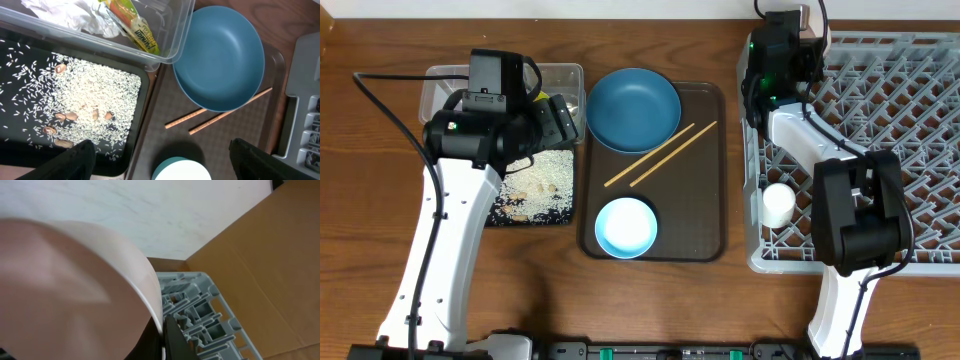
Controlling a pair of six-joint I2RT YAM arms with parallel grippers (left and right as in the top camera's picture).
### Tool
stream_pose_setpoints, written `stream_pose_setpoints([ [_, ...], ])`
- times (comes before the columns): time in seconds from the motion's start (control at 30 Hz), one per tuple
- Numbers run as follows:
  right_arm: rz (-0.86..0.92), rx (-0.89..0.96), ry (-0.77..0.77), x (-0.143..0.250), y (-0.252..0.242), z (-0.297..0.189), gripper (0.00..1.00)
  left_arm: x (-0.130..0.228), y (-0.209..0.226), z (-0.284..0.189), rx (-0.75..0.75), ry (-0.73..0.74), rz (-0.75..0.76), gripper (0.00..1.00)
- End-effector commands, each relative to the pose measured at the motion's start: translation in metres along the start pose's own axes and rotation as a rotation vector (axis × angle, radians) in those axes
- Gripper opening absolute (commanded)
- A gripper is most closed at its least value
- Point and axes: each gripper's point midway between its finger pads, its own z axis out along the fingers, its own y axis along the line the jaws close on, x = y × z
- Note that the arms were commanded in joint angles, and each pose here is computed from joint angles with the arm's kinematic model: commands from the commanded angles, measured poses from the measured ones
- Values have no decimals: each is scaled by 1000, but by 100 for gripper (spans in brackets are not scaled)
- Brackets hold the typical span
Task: Sort waste into correct bins and load items into the dishwasher rack
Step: 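Carry the pink bowl with the right gripper into the rack's back row, then reach the right gripper to the light-blue bowl and grasp its rim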
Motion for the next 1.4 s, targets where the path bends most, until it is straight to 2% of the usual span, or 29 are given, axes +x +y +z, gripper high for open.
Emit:
stream_pose_setpoints([
  [0.0, -42, -41, -2, 6, 22, -5, 1, 0, 4, 2, -14, 4, 2, 88],
  [0.23, -82, -77, -9, 5, 38, -21, 1, 0, 4, 2, -14, 4, 2, 88],
  [0.3, -104, -89, -5, 6, 42, -25, 5, 0, 4, 2, -14, 4, 2, 88],
  [0.33, -115, -94, -2, 8, 44, -27, 11, 0, 4, 2, -14, 4, 2, 88],
  [0.43, -166, -113, 16, 15, 51, -33, 47, 0, 4, 2, -14, 4, 2, 88],
  [0.57, -209, -130, 22, 18, 59, -43, 74, 0, 4, 2, -14, 4, 2, 88],
  [0.63, -206, -135, 10, 13, 61, -50, 93, 0, 4, 2, -14, 4, 2, 88],
  [0.67, -198, -139, 0, 9, 60, -54, 99, 0, 4, 2, -14, 4, 2, 88],
  [0.8, -150, -142, -39, -14, 47, -67, 99, 0, 4, 2, -14, 4, 2, 88],
  [1.1, 47, -158, -115, -73, -27, -98, 99, 0, 4, 2, -14, 4, 2, 88],
  [1.17, 45, -270, -110, -73, -23, -113, 99, 0, 4, 2, -14, 4, 2, 88],
  [1.23, 38, -479, -67, -61, -3, -139, 99, 0, 4, 2, -14, 4, 2, 88],
  [1.37, 75, -970, 134, -22, 43, -216, 99, 0, 4, 2, -14, 4, 2, 88],
])
